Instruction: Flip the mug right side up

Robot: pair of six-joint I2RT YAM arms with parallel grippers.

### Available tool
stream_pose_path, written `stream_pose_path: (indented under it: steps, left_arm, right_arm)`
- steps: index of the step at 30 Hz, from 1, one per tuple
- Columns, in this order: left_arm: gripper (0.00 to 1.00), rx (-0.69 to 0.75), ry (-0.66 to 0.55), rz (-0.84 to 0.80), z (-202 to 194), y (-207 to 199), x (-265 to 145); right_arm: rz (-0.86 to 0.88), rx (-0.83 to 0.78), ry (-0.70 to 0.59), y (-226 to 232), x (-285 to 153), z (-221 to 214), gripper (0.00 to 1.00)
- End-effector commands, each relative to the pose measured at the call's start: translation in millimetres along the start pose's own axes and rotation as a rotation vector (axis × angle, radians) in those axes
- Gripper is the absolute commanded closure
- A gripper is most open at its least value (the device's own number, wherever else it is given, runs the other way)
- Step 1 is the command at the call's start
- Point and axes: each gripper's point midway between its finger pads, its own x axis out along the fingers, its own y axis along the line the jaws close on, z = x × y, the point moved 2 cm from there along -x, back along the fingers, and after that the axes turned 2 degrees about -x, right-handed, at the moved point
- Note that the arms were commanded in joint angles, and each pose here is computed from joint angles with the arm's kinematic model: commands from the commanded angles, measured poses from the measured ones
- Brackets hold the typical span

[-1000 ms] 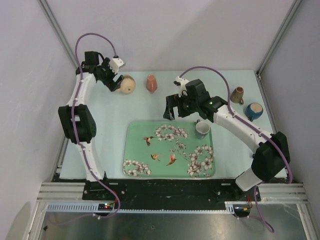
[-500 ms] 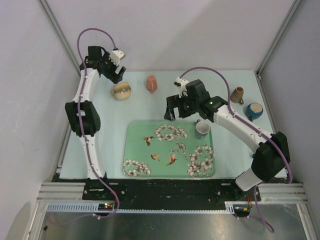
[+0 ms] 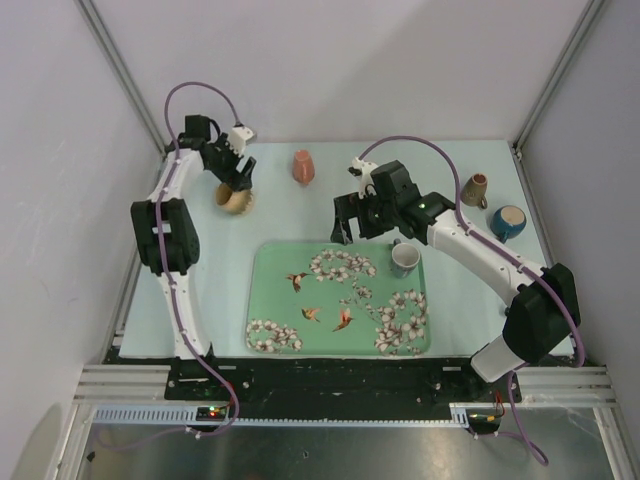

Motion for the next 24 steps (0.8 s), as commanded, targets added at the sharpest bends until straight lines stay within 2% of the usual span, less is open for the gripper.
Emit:
stream_pose_path:
  steps: [1,10,14,17,21,24]
  left_arm:
    - [0.11,0.057,-0.040,0.029,12,6,-30]
    - [0.07,0.056,-0.064,0.048,17,10,-47]
    - [0.03,0.004,-0.086,0.076,28,13,-58]
    - [0.02,-0.089,-0.094,0.115,33,19,-66]
    - [0.02,-0.274,-0.033,0.253,21,35,-76]
    - [0.03,-0.353,-0.039,0.226,16,22,-79]
  right_arm:
    - [-0.005,-0.022,-0.004,1,-5,1,0.01]
    - [-0.004,-0.019,-0.006,3,-5,1,0.01]
    - [-0.017,-0.023,0.002,1,-6,-1,0.01]
    - [-0.020,-0.020,0.006,1,-6,-2,0.01]
    - [-0.024,-0.020,0.014,1,-5,-6,0.01]
    - [-0.024,-0.020,0.023,1,-2,-9,0.01]
